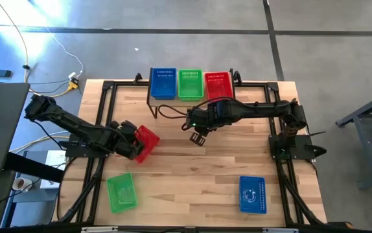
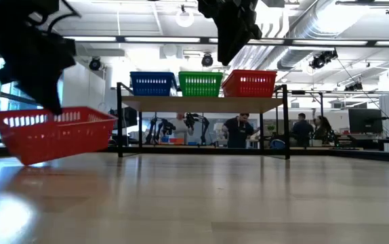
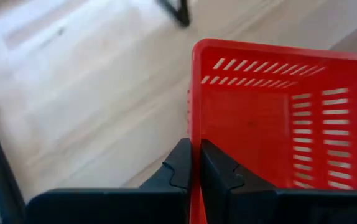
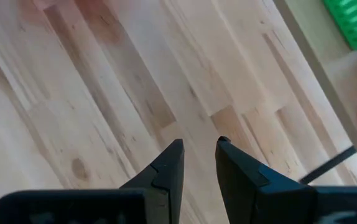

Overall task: Stack baskets on shelf by color
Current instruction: Stack the red bin on top of the red bin on the shelf

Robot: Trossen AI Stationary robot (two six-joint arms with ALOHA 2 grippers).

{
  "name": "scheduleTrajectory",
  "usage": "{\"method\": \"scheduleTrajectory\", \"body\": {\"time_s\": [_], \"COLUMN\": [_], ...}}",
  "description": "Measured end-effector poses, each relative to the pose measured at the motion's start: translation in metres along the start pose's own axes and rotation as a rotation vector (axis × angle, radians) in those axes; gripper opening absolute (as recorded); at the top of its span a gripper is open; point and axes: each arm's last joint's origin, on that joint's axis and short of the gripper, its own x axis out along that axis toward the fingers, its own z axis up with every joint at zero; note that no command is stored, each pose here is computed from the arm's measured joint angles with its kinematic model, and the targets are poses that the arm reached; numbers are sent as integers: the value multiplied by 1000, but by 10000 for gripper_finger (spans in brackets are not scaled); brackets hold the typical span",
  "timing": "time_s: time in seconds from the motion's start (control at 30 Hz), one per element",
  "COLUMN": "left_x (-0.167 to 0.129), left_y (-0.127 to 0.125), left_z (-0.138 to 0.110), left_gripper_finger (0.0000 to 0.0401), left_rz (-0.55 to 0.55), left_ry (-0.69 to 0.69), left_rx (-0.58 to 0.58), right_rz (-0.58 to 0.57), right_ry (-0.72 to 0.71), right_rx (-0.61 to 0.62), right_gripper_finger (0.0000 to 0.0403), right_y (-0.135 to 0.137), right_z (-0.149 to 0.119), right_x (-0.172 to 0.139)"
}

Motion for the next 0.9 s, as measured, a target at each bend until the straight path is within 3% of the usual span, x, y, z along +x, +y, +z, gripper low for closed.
{"method": "scheduleTrajectory", "body": {"time_s": [0.53, 0.77, 0.9], "left_x": [-25, -36, -43], "left_y": [-11, -15, -16], "left_z": [25, 36, 43], "left_gripper_finger": [1, 0, 0], "left_rz": [-42, -50, -39], "left_ry": [-160, -222, -286], "left_rx": [64, 86, 99], "right_rz": [63, 88, 76], "right_ry": [-28, -76, -125], "right_rx": [3, 4, 120], "right_gripper_finger": [82, 134, 169], "right_y": [5, 11, 11], "right_z": [3, 6, 10], "right_x": [-1, -2, -2]}}
